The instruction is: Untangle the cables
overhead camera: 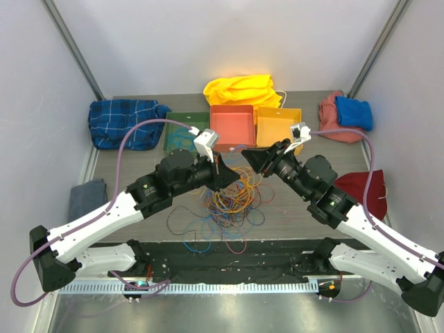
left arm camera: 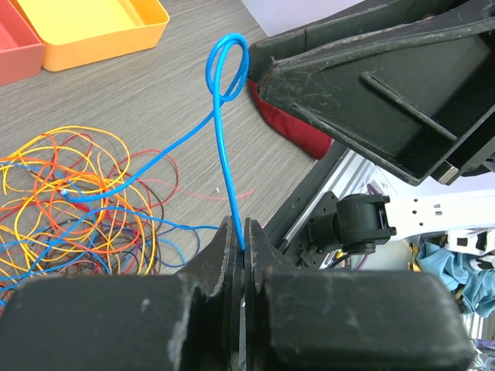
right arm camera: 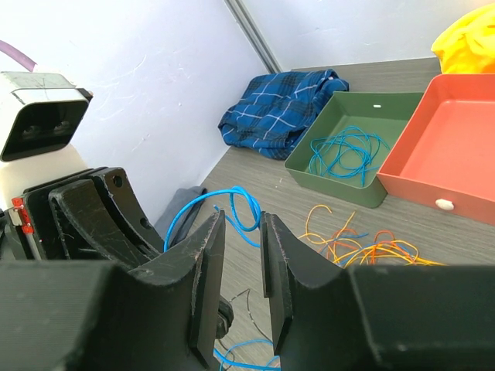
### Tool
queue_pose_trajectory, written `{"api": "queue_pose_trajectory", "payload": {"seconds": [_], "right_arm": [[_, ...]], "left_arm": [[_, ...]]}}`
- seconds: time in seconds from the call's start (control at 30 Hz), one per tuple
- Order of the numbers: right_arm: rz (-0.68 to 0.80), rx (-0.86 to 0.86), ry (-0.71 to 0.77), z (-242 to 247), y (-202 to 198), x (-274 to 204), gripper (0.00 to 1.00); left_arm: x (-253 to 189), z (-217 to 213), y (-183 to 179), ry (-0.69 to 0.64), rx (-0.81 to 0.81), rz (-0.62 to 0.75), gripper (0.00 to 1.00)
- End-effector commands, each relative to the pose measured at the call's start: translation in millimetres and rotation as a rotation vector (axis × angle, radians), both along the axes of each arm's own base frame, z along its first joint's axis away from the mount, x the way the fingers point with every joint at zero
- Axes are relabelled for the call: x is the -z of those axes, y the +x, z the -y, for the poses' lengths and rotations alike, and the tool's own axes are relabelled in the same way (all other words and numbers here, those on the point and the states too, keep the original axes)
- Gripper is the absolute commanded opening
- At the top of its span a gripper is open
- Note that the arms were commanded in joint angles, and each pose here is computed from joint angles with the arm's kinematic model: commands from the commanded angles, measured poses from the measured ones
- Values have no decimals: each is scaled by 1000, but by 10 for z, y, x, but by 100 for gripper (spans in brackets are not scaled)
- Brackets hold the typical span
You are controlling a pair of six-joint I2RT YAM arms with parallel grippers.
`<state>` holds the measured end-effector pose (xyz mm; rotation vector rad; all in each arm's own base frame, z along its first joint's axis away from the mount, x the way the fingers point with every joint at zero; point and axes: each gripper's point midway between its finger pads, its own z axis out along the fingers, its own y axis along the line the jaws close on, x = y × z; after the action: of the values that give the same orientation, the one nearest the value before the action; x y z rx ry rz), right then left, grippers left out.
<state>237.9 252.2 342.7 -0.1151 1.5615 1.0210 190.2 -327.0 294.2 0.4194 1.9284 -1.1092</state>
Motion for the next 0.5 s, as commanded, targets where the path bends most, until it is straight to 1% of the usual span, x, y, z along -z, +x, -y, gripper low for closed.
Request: {"api": "queue_pose_trajectory", "payload": {"seconds": [0.0,0.47], "right_arm": [[43,-19,69,-16,-32,-252,33],[9,-45,73,-109,-15,-143,33]], "left_arm": [[-249,29,-34,-60,17,37,0],[-318,-24,-50,-74,9,55,0]]}}
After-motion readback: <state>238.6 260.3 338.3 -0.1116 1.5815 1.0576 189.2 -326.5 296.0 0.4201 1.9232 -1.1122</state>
